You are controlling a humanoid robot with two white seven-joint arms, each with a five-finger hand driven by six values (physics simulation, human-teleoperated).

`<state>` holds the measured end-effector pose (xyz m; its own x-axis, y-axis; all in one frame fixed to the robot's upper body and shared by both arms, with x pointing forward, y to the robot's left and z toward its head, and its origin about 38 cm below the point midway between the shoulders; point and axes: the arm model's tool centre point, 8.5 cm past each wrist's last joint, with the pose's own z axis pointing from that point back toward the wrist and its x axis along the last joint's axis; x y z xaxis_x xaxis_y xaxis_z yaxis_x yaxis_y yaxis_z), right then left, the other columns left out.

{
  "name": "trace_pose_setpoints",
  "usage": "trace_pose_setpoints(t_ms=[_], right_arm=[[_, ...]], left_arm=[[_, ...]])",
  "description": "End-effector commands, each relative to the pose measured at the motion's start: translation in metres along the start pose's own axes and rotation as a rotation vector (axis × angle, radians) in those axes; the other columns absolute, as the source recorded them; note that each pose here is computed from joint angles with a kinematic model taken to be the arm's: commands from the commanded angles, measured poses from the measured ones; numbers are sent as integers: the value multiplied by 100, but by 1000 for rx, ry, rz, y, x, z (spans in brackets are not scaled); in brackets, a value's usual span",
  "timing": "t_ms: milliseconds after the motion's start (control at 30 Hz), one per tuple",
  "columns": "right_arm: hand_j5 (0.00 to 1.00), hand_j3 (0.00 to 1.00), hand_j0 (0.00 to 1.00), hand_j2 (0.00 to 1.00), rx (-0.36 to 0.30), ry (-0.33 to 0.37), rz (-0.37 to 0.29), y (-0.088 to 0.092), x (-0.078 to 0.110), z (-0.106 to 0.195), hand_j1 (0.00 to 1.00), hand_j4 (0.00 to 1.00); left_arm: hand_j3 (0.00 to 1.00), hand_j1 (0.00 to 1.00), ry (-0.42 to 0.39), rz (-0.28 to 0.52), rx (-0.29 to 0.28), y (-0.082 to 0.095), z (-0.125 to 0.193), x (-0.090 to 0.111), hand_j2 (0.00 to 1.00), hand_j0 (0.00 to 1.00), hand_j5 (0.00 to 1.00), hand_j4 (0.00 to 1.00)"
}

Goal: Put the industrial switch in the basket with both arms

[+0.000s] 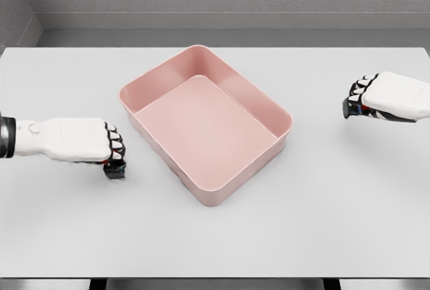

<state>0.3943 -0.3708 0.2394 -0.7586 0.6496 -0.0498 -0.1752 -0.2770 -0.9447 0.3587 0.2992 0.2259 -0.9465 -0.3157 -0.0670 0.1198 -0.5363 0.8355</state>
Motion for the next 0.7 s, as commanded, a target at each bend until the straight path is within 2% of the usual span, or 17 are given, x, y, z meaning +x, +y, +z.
trace_pose_setpoints(t_ms=[0,167,400,533,667], right_arm=[[42,42,42,42,-15,-17,2,-5,5,-3,42,42],[42,42,42,42,-66,-36,3,-18,8,-11,42,42],[41,41,41,41,-96,-37,0,-29,5,-10,41,41],[41,41,41,41,-115,-57,6,-34,10,-17,41,41],[40,40,40,40,-131,-69,7,-38,13,-22,40,40]], left_arm=[[45,45,10,7,3,0,4,-1,45,45,45,45],[45,45,31,-29,19,15,10,-8,45,45,45,45],[45,45,60,-65,63,43,19,-19,45,45,45,45],[45,45,66,-65,85,52,22,-21,45,45,45,45],[45,45,69,-81,116,69,24,-25,45,45,45,45]])
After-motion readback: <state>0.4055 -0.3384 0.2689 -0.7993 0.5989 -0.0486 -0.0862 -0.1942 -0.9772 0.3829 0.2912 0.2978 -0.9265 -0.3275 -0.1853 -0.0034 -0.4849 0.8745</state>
